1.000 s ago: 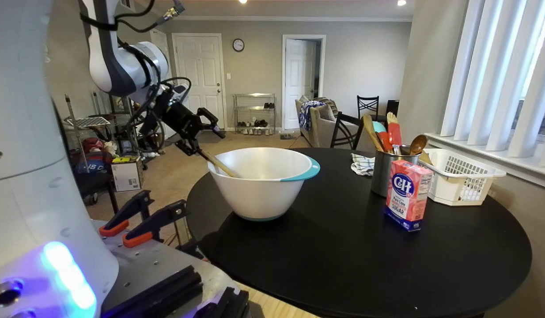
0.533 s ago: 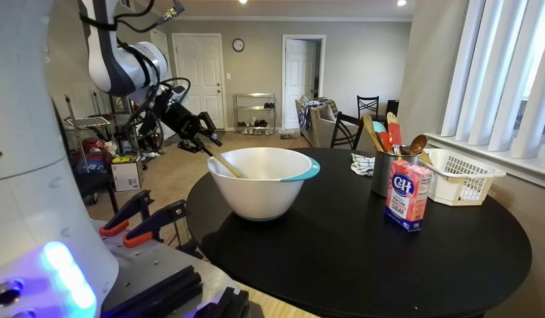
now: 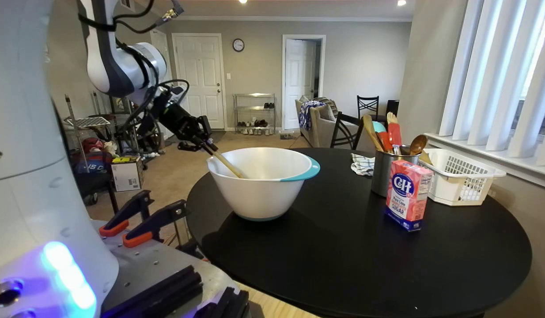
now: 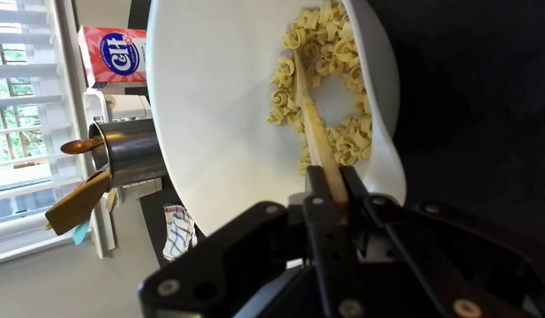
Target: Stir the contents in the white bowl.
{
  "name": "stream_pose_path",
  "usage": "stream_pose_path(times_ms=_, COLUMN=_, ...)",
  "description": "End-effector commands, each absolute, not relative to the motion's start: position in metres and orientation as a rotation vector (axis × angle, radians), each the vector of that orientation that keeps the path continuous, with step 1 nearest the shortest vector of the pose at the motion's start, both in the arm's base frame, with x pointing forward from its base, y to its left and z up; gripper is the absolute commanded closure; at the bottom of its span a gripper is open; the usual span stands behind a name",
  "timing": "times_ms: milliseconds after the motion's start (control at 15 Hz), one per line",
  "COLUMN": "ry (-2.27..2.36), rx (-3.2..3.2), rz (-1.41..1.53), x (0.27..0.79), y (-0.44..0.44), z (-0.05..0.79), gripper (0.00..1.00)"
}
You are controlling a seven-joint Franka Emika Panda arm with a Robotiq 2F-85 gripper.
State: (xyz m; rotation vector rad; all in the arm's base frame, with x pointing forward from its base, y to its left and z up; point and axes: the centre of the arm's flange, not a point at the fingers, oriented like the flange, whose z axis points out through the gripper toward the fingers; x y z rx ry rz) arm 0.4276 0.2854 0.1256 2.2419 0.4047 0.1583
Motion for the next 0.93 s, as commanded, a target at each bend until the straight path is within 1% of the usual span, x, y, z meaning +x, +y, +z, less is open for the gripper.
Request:
stream_pose_path(times_ms=0, ry=0.35, rx=2.256, rz=0.162, x=0.422, y=0.278, z=0.14, gripper=0.94)
stream_pose_path(times_ms=200, ry=0.28, rx=2.297, rz=0.155, x=0.426, y=0.269, z=0.16, gripper=0.94)
stream_pose_path(times_ms=667, ry=-0.041, rx=2.464, rz=0.081, x=0.446, y=0.218, z=0.227, gripper=0.94)
stream_pose_path(times_ms=867, ry=-0.186, rx=2.612, rz=0.089, x=0.454, y=0.201, z=0.24, gripper=0.94)
